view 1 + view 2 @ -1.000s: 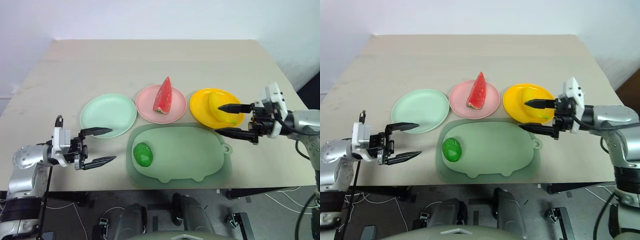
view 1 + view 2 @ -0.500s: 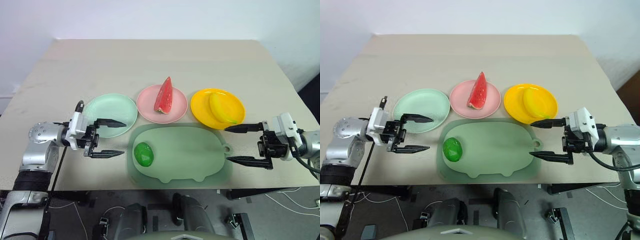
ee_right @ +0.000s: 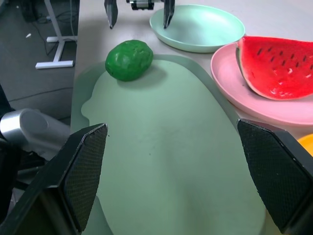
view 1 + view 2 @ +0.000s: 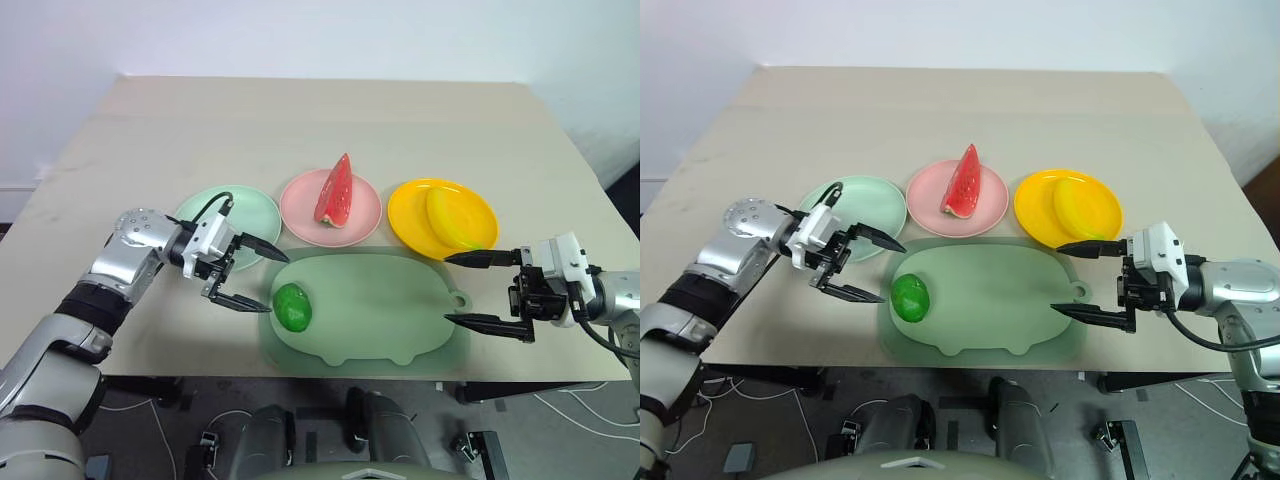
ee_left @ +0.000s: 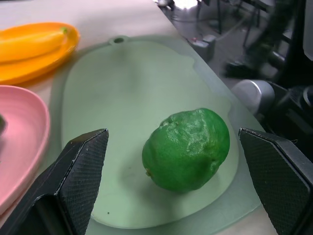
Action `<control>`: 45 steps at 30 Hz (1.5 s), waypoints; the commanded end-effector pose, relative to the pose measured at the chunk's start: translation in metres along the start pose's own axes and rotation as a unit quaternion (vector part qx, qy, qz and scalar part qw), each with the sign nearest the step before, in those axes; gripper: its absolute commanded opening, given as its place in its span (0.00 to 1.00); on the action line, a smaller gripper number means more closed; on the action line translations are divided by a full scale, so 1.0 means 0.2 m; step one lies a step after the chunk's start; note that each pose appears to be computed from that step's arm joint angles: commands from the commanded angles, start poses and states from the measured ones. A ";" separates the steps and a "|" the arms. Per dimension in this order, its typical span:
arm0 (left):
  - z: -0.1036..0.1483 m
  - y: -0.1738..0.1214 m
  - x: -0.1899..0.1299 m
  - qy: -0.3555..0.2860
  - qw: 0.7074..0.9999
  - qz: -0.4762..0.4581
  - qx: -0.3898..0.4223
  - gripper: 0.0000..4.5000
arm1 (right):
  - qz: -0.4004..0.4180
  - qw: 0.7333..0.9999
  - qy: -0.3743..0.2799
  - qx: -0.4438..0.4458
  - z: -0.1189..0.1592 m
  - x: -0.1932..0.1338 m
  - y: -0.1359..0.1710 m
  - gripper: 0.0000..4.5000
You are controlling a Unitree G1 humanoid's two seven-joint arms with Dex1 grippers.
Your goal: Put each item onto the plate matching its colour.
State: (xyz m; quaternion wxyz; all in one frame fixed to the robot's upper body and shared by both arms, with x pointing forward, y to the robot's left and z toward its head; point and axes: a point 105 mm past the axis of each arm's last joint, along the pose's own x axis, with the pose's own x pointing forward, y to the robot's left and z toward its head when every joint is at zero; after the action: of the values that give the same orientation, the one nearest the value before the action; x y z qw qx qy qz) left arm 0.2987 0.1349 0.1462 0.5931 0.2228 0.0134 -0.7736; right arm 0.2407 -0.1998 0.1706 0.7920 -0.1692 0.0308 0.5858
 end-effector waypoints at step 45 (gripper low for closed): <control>-0.14 0.30 -0.47 0.002 0.930 0.358 -0.080 0.60 | -0.026 0.999 -0.043 0.015 0.07 0.10 -0.05 1.00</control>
State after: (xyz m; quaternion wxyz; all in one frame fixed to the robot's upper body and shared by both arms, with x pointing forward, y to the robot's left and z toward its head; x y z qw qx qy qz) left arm 0.3770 0.1963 0.1664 0.8246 0.1573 -0.0071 -0.5434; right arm 0.2540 -0.1831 0.1722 0.8125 -0.1376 0.0200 0.5661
